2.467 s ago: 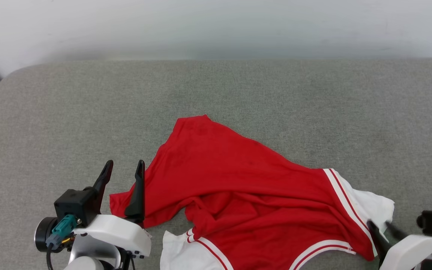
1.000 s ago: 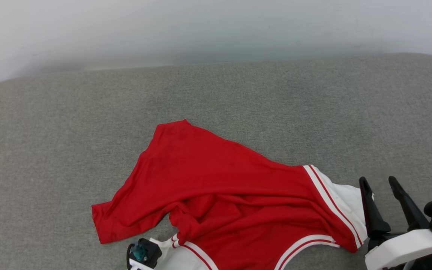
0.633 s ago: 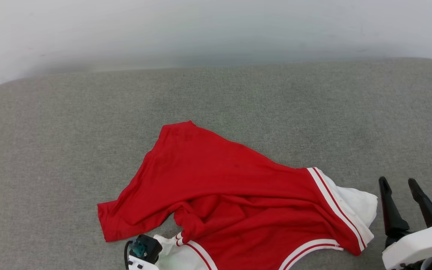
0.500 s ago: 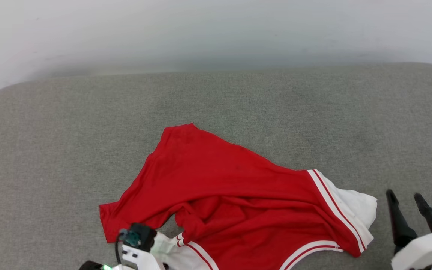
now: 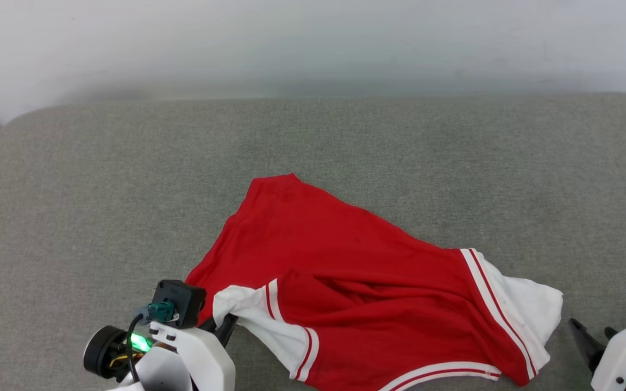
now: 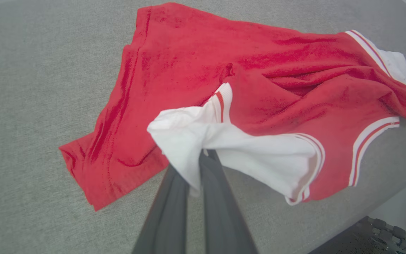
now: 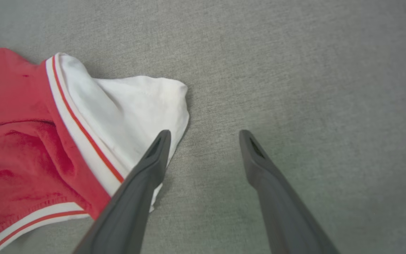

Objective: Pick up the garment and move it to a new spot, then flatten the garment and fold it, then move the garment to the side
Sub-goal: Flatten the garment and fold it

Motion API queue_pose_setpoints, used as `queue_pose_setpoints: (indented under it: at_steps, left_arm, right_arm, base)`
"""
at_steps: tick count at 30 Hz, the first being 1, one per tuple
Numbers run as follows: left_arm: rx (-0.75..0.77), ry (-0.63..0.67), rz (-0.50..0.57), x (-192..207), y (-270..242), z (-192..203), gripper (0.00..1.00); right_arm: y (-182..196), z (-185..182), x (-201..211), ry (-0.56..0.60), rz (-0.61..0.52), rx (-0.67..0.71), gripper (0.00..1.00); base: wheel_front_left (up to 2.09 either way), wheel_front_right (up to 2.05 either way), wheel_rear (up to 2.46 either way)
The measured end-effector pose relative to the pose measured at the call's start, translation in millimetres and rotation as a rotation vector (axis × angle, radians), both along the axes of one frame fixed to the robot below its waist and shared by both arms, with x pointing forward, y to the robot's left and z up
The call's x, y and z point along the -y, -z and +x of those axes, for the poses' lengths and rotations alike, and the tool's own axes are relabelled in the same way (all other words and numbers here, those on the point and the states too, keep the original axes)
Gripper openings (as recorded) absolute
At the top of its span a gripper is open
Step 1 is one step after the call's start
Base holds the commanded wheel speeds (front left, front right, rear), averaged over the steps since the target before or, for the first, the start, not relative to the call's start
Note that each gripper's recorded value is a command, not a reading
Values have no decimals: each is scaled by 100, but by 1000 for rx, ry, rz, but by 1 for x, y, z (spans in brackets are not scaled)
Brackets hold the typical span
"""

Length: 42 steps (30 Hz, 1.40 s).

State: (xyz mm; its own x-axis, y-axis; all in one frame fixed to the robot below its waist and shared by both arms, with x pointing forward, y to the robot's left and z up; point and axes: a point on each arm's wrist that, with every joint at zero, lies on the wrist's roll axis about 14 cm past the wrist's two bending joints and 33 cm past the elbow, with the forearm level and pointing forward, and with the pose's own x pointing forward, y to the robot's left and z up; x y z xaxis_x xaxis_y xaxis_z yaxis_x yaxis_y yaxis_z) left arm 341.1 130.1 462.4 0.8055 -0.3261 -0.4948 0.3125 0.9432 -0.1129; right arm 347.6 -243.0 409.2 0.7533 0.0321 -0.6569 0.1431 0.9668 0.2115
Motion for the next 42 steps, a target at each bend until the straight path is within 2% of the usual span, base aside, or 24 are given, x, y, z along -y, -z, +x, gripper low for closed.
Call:
queue_pose_setpoints:
  at_steps: [8, 15, 16, 17, 18, 19, 25, 28, 33, 42]
  left_arm:
    - [43, -3, -2, 0, -8, 17, 0]
    - [36, -24, -14, -3, -2, 24, 0]
    - [39, -32, -14, -4, -2, 25, 0]
    - [39, -35, -15, -5, -2, 25, 0]
    - [42, -37, -17, -5, -2, 26, 0]
    - [46, -39, -20, -5, -3, 26, 0]
    - [97, -55, -28, -8, -14, 29, 0]
    - [175, -78, -32, -13, -31, 38, 0]
    - [331, -100, -65, -19, -74, 58, 0]
    - [573, -119, -154, -20, -158, 112, 0]
  right_arm:
    - [20, 28, -28, -141, -10, -145, 100]
    - [52, 25, -43, -211, 3, -308, 100]
    - [53, 26, -44, -213, 7, -320, 88]
    - [54, 26, -44, -213, 10, -324, 62]
    - [54, 26, -45, -211, 15, -326, 14]
    - [54, 26, -45, -210, 19, -327, 0]
    - [45, 28, -50, -211, 46, -286, 0]
    - [25, 39, -51, -217, 36, -186, 0]
    - [-50, 83, -41, -208, -52, 137, 0]
    - [-172, 124, -40, -171, -95, 546, 0]
  base:
    - [0, 0, 0]
    - [0, 0, 0]
    - [0, 0, 0]
    - [0, 0, 0]
    - [0, 0, 0]
    - [0, 0, 0]
    - [0, 0, 0]
    - [0, 0, 0]
    - [0, 0, 0]
    - [0, 0, 0]
